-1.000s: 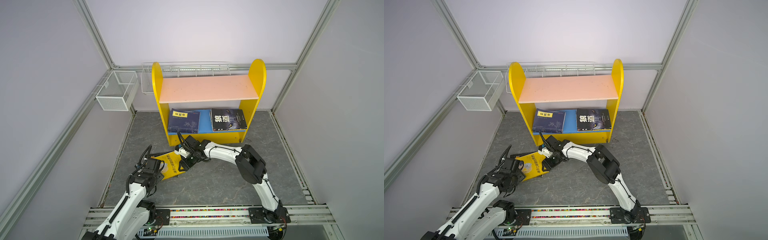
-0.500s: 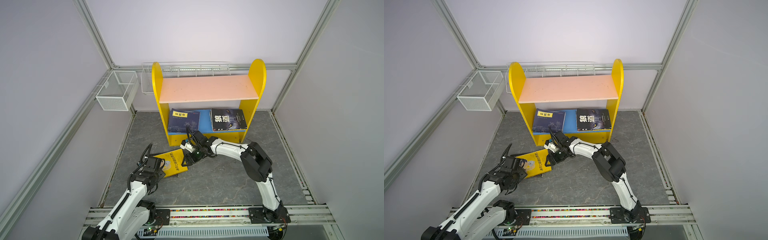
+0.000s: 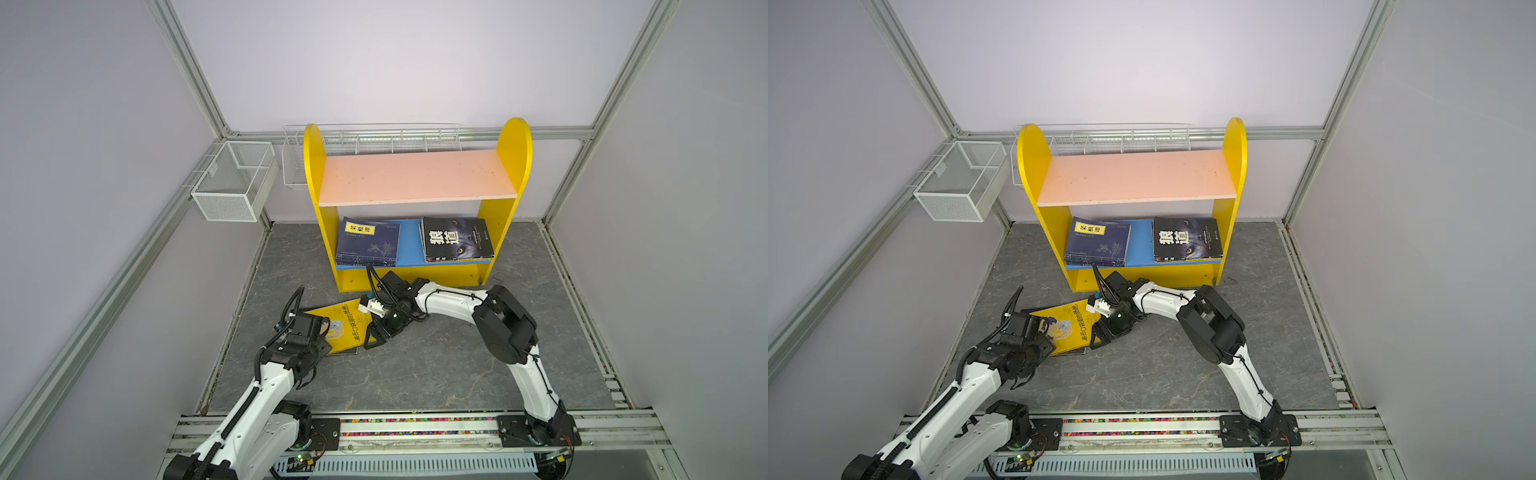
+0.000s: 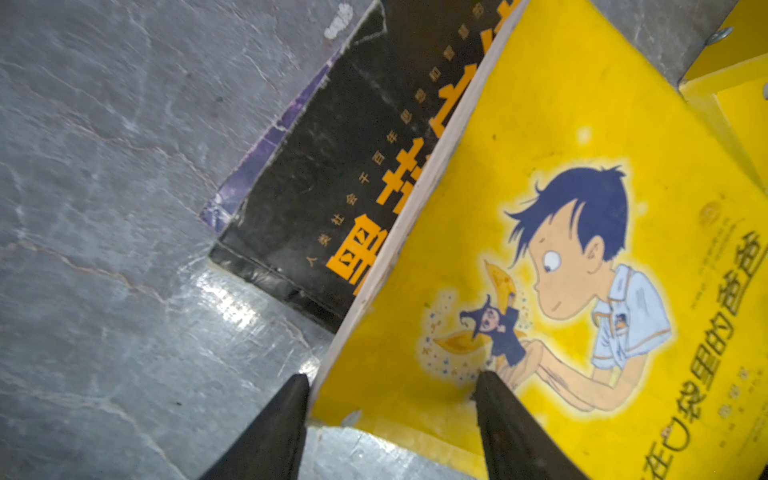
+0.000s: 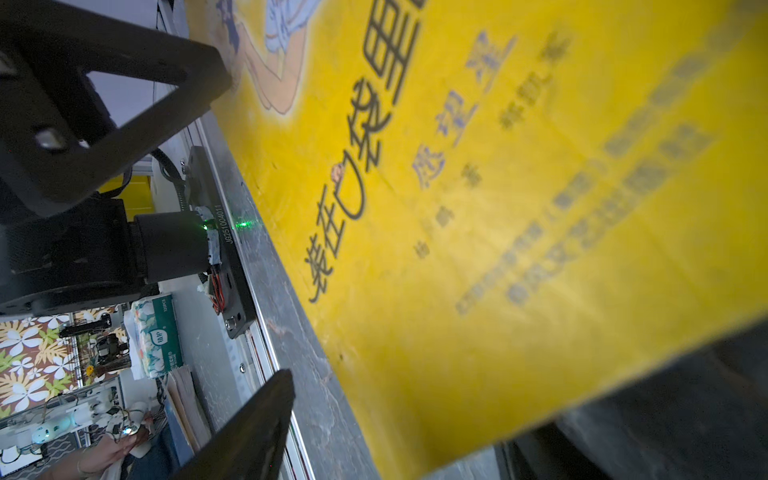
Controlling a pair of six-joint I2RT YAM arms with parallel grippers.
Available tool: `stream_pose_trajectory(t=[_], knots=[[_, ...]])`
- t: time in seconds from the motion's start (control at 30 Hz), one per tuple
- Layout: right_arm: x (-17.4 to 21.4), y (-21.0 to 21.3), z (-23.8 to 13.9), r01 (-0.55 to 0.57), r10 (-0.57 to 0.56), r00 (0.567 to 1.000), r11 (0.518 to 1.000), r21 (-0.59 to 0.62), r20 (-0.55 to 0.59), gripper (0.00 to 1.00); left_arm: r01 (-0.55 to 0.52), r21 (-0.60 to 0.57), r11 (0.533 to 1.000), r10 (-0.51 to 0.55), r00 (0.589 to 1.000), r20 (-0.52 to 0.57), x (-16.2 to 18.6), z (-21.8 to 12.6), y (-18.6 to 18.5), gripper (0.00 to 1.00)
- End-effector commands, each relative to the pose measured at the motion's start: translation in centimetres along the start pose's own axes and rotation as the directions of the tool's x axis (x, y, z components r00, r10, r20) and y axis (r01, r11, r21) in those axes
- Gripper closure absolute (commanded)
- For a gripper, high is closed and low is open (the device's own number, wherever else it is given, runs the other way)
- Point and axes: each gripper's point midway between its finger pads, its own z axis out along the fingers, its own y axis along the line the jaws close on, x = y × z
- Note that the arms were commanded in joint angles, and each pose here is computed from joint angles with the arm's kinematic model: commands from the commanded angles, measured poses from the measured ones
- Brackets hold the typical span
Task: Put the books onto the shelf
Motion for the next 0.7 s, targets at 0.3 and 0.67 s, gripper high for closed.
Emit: stream_pose_trajectory(t=[0.3, 0.67], knots=[[-1.6, 3.0, -1.2, 0.067, -0.058, 0.996, 0.988, -0.140, 0.066, 0.27, 0.019, 0.026, 0.999, -0.019, 1.000, 0.001, -0.1, -0.1, -0.5, 0.36], [-3.5, 4.9, -5.2, 0.096, -0.063, 0.980, 0.980, -0.171, 0.188, 0.31, 0.000, 0.016, 1.000, 0.000, 1.000, -0.012, 0.1, 0.1, -0.4, 0.37]])
